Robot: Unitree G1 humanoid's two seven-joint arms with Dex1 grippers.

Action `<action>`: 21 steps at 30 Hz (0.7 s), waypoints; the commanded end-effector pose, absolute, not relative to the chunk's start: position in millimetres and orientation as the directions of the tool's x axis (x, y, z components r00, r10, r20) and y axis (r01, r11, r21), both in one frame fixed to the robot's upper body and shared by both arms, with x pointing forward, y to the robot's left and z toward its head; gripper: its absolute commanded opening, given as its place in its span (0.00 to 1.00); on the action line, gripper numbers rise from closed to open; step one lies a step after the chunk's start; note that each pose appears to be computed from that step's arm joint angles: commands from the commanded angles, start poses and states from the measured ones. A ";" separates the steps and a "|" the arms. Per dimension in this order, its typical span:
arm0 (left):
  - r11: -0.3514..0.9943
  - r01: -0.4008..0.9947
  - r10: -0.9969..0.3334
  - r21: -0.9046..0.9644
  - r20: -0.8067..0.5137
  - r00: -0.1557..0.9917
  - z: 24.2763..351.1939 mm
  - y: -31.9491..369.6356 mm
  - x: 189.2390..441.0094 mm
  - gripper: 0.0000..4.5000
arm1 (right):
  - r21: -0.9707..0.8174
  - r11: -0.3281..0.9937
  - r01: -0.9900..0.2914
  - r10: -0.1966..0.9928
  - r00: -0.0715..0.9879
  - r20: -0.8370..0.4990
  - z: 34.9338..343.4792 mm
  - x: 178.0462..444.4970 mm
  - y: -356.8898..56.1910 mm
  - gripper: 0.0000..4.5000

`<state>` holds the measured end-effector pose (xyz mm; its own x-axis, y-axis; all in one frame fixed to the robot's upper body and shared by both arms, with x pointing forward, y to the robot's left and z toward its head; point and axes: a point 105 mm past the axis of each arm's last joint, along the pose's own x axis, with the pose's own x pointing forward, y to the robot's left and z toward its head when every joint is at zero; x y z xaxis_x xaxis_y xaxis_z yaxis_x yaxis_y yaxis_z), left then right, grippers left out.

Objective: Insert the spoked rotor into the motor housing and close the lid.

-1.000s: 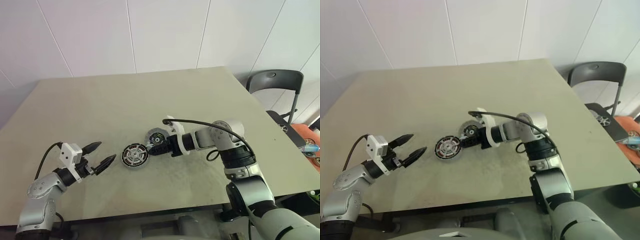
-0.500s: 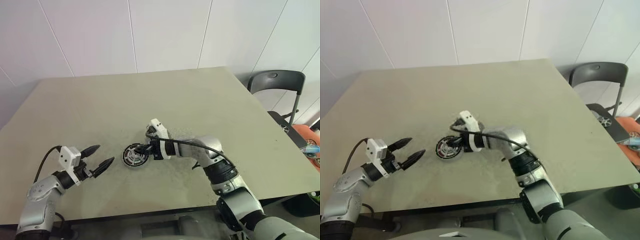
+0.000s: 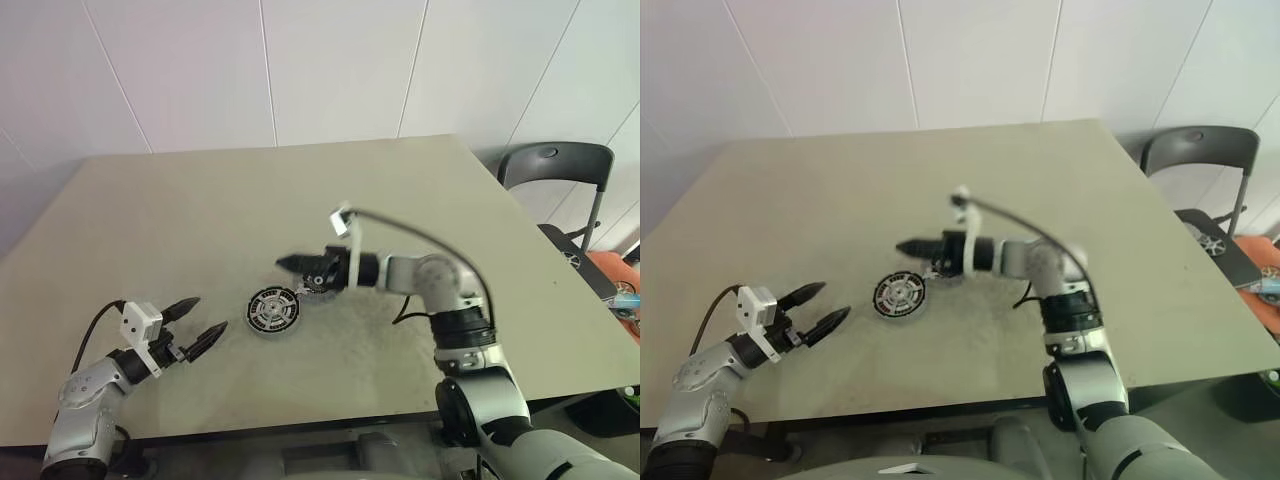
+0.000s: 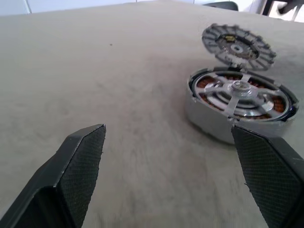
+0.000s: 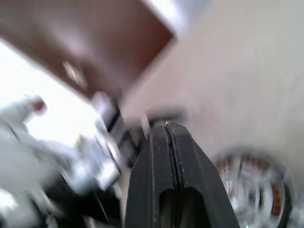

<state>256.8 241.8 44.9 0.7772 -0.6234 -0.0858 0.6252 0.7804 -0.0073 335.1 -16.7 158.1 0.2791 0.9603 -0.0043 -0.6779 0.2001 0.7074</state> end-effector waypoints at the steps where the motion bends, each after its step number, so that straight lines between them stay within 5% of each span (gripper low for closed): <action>1: 0.772 0.635 -0.633 0.021 -0.067 0.771 46.4 243.6 257.6 1.00 | 0.710 0.287 -0.643 0.902 0.431 0.026 176.9 358.0 -48.1 0.04; 6: 0.762 0.647 -0.645 0.011 -0.074 0.761 39.6 244.9 257.1 1.00 | 0.605 0.640 -0.474 0.707 0.672 -0.221 148.7 387.7 -108.9 0.34; 11: 0.740 0.673 -0.671 0.000 -0.077 0.738 34.1 242.9 257.3 1.00 | 0.754 0.524 -0.396 0.785 0.567 -0.249 138.2 363.3 -117.9 0.71; 21: 0.710 0.704 -0.703 0.002 -0.054 0.709 31.9 240.7 257.9 1.00 | 0.824 0.499 -0.269 0.815 0.470 -0.340 91.5 336.6 -97.1 0.71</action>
